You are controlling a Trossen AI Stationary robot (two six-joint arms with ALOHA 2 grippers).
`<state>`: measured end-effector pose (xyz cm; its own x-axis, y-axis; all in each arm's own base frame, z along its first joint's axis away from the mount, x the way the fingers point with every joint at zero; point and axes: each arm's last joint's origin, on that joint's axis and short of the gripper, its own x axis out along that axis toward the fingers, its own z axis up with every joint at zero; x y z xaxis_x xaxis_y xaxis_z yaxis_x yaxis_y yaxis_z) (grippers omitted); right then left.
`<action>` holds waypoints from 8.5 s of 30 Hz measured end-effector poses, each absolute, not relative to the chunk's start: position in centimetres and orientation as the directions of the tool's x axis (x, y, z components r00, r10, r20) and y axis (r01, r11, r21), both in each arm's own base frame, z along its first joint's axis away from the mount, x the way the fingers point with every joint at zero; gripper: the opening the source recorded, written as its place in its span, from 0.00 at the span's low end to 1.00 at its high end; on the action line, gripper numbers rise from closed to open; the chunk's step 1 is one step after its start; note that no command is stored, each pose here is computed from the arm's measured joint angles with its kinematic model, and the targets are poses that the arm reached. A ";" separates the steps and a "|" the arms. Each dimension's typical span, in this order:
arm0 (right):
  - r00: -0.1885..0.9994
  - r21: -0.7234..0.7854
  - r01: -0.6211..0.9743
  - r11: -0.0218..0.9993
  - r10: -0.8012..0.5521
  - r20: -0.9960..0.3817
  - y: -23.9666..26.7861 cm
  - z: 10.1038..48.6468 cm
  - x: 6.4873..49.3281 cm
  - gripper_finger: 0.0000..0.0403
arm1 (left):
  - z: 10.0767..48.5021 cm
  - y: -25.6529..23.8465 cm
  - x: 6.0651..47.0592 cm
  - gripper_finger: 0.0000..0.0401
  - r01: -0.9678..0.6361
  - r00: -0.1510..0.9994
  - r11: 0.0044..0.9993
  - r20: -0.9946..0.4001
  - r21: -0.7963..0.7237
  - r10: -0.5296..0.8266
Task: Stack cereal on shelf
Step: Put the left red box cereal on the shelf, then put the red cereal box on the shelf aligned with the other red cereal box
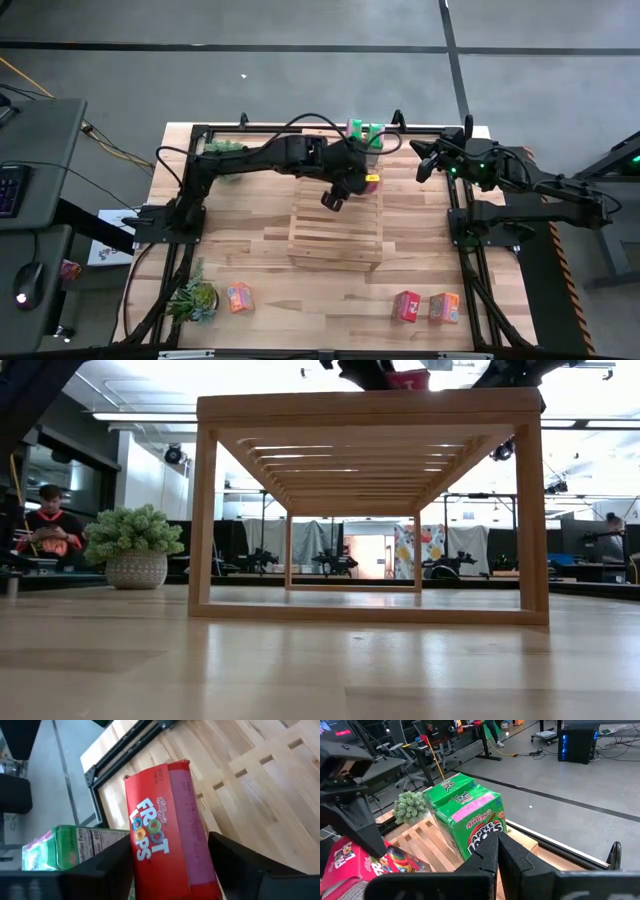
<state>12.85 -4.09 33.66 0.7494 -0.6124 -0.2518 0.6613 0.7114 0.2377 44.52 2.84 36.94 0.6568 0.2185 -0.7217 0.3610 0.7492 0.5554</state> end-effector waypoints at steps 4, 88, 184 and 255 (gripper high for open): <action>0.749 0.238 0.661 0.711 -0.613 -0.252 -4.1 33.7 12.9 0.00 | 37.1 3.0 44.7 0.59 0.362 0.670 0.724 -0.703 0.588 0.236; 0.877 0.256 0.445 0.858 -0.360 -0.318 -3.7 26.0 16.6 0.00 | 26.1 3.8 38.8 0.00 -0.211 0.874 0.885 -0.326 0.415 0.361; 0.900 0.273 0.410 0.871 -0.338 -0.273 -0.5 25.9 18.2 0.00 | 24.1 3.1 40.7 0.00 -0.171 0.918 0.897 -0.264 0.408 0.295; 0.616 0.237 0.103 0.966 0.125 -0.778 12.6 39.3 20.5 0.78 | 26.7 -3.1 23.6 0.00 0.012 0.999 0.972 -0.042 0.235 -0.002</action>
<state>20.51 12.61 39.32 0.6156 0.1253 -0.7780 0.1025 0.9661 0.2368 23.64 -3.08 26.70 0.9991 -0.0024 -0.0415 0.0121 0.9720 0.2346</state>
